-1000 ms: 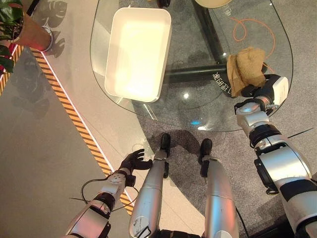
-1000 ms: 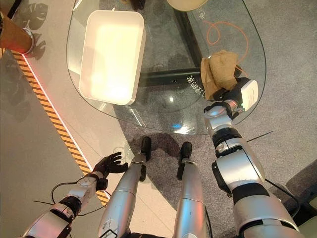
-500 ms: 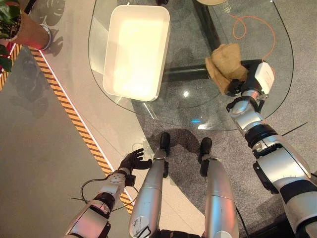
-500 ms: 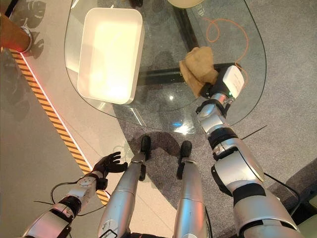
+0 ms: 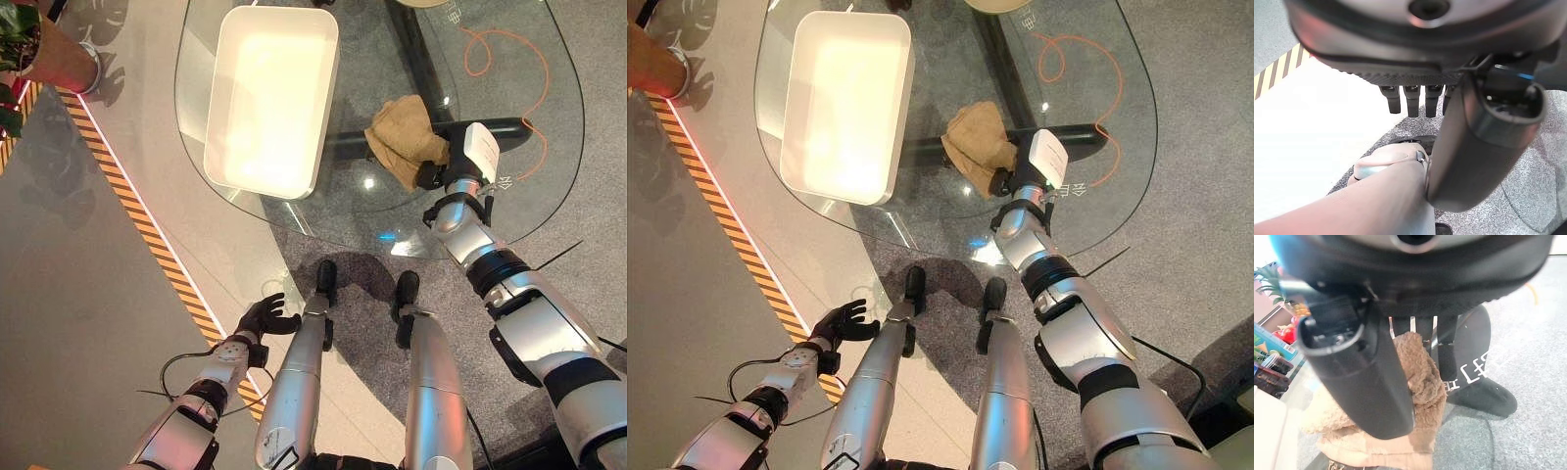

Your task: Wipe the table with a cloth and put it in the basket.

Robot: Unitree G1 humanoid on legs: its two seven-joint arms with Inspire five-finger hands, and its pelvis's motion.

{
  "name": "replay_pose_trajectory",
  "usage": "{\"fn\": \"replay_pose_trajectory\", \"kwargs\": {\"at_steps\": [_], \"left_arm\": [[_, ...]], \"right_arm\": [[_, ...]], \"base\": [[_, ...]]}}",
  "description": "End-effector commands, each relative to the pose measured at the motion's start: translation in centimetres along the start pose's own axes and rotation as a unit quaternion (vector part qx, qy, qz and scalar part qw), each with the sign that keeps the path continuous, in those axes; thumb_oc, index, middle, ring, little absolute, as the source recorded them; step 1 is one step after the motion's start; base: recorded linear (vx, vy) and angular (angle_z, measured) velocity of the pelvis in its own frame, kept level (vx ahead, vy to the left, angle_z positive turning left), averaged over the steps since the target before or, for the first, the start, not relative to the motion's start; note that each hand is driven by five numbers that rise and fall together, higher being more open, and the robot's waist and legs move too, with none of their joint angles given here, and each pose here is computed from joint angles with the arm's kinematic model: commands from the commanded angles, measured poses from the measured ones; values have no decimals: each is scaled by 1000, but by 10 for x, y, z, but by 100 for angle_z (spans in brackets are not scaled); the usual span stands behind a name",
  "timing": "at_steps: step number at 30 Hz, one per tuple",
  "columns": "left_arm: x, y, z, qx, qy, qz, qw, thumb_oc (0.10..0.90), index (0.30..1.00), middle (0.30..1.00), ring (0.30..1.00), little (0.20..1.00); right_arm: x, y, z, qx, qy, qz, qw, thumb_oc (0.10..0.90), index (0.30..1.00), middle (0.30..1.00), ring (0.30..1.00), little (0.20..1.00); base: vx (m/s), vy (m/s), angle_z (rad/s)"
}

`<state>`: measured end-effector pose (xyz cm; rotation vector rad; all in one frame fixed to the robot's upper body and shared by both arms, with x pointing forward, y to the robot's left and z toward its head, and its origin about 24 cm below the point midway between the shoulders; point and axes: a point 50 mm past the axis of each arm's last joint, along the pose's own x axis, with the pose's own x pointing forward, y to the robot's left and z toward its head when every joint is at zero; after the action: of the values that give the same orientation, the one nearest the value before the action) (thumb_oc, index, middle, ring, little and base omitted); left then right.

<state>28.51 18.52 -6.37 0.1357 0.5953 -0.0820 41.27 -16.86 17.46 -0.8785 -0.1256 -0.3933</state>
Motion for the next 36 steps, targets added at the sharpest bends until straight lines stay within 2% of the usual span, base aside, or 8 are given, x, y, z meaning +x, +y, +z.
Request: {"fn": "replay_pose_trajectory", "kwargs": {"at_steps": [1,8,14,28,36], "left_arm": [[-8,-12,-35,8,56,-5,998,800,900,900,900,900],[-7,-13,-31,7,51,-4,999,800,900,900,900,900],[-6,-13,-27,6,49,-3,999,800,900,900,900,900],[-5,-13,-25,11,47,-3,999,800,900,900,900,900],[-4,-14,-24,11,48,-3,999,800,900,900,900,900]], "right_arm": [[-40,58,66,29,-136,141,980,100,300,300,300,200],[-65,84,72,-9,-175,211,962,100,300,300,300,200],[-78,95,74,-23,-193,236,952,100,300,300,300,200],[-84,100,75,-35,-208,258,943,100,300,300,300,200],[-80,97,70,-45,-198,237,950,100,300,300,300,200]], "base": [[0,0,0],[0,0,0],[0,0,0],[0,0,0],[0,0,0]]}}
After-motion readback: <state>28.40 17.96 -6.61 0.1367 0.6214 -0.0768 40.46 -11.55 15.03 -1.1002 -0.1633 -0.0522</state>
